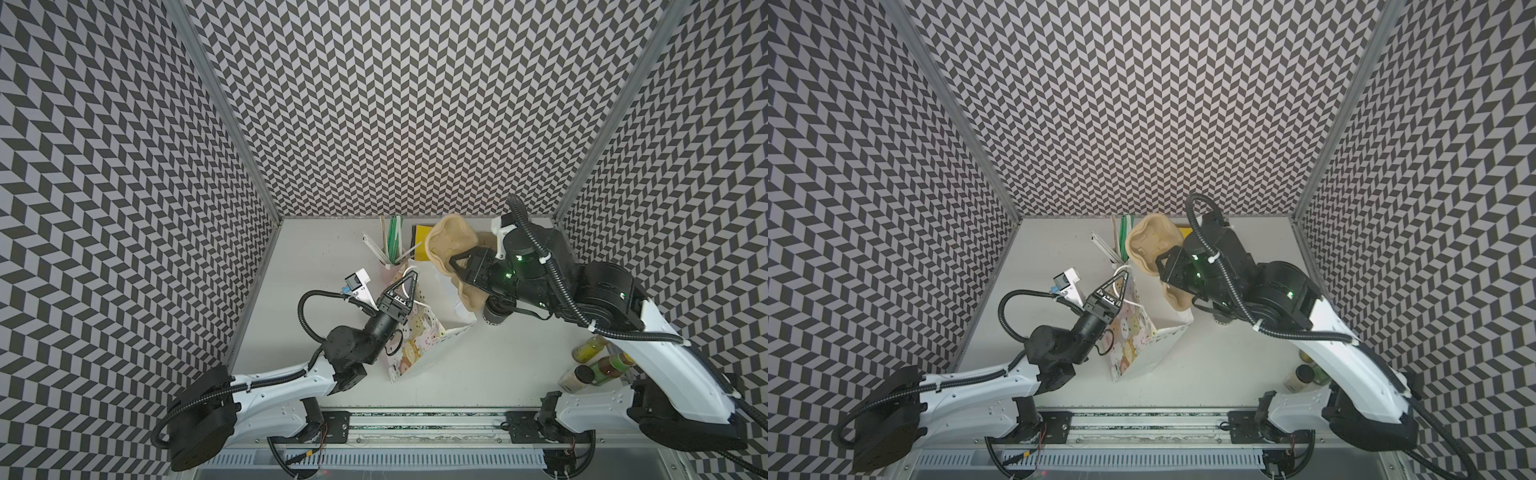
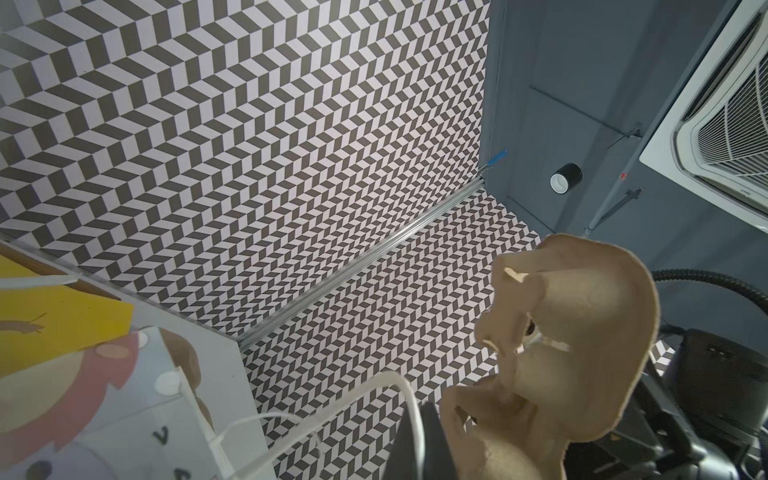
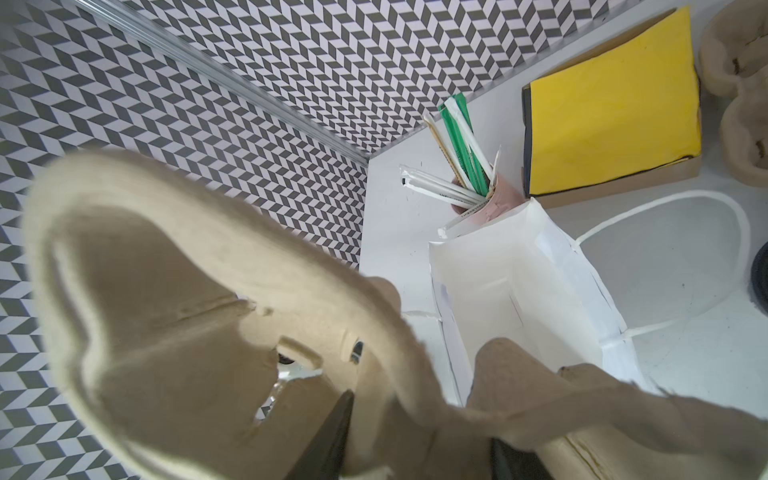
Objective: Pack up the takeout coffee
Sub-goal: 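Move the carrier above the bag opening with the right gripper while left holds rim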
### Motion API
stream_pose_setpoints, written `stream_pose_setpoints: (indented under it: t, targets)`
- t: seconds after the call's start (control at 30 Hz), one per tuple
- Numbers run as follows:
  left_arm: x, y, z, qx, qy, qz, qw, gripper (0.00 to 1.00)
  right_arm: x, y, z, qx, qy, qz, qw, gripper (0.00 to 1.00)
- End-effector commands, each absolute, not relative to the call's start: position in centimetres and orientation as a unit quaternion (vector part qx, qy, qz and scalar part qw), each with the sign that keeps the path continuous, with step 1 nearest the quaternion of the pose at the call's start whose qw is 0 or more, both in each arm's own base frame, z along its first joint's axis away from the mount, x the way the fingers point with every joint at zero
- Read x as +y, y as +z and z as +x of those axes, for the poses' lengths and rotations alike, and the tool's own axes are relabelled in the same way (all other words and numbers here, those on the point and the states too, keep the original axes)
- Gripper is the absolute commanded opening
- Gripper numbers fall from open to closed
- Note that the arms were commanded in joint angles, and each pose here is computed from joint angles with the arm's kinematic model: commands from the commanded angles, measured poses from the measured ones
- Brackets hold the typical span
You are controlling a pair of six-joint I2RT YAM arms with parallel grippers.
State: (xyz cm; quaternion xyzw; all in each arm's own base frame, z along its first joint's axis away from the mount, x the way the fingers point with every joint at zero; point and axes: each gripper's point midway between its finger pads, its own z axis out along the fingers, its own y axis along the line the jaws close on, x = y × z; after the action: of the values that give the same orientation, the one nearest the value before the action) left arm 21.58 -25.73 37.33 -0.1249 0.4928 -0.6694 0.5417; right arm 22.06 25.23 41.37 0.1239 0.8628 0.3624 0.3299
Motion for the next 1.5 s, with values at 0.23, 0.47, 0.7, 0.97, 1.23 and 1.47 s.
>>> stream_pose_setpoints:
  t: [0.23,0.47,0.7,0.97,1.23,1.47]
  targets:
    - [-21.1,36.3,20.2,0.479,-0.654,-0.154,0.566,0.0,29.2,40.4,21.6,0.847,0.441,0.115,0.274,0.43]
    - [-20.1,34.6,19.6,0.492,-0.639,-0.151,0.571,0.0,32.0,37.3,20.3,0.864,0.453,0.101,0.196,0.43]
    - [-19.2,33.2,18.7,0.501,-0.627,-0.147,0.578,0.0,33.2,34.4,19.6,0.88,0.436,0.107,0.158,0.43]
    - [-17.7,32.4,18.0,0.514,-0.6,-0.14,0.597,0.0,33.5,33.1,19.5,0.884,0.428,0.125,0.141,0.45]
    - [-18.0,31.4,17.2,0.528,-0.591,-0.118,0.598,0.0,34.8,34.5,20.4,0.882,0.431,0.12,0.145,0.45]
    - [-18.3,30.6,16.4,0.538,-0.583,-0.112,0.599,0.0,35.6,36.6,20.8,0.876,0.442,0.116,0.152,0.45]
